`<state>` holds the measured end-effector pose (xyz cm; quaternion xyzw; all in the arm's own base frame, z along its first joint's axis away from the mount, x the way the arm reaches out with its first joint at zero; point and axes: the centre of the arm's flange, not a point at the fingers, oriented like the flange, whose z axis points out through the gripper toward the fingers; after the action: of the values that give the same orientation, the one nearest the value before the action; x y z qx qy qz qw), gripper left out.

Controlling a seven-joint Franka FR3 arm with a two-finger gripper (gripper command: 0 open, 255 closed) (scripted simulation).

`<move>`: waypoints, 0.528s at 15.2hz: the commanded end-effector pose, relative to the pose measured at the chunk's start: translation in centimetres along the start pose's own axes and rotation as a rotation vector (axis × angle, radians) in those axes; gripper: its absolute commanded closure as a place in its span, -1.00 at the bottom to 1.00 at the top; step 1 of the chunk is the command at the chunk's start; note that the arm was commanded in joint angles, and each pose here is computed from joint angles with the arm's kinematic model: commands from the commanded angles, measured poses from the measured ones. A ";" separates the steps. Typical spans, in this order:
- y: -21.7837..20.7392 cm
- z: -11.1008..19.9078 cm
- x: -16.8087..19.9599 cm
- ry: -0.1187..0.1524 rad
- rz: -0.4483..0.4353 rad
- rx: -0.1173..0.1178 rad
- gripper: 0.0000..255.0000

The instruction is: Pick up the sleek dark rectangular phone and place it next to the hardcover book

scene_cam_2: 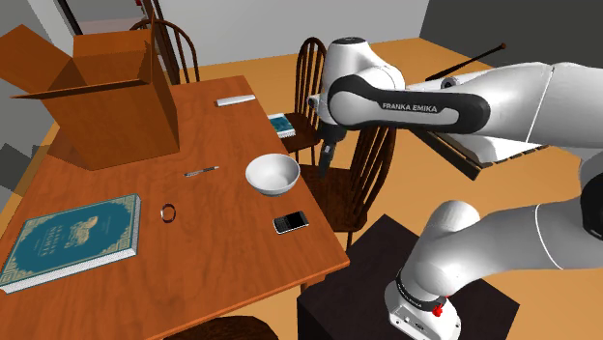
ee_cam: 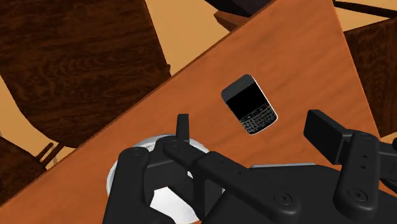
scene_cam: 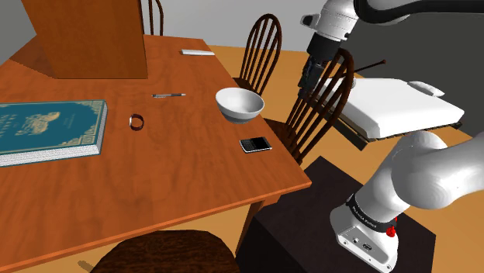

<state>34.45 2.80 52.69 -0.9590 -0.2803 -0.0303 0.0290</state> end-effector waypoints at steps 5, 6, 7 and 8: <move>-2.6 6.9 3.8 -0.015 -0.328 -0.023 -1.00; -3.1 8.1 4.3 -0.017 -0.382 -0.026 -1.00; -3.6 9.2 4.8 -0.020 -0.436 -0.030 -1.00; -4.1 10.4 5.2 -0.023 -0.490 -0.034 -1.00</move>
<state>37.06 9.01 43.93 -0.8775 -0.4786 -0.0294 0.0049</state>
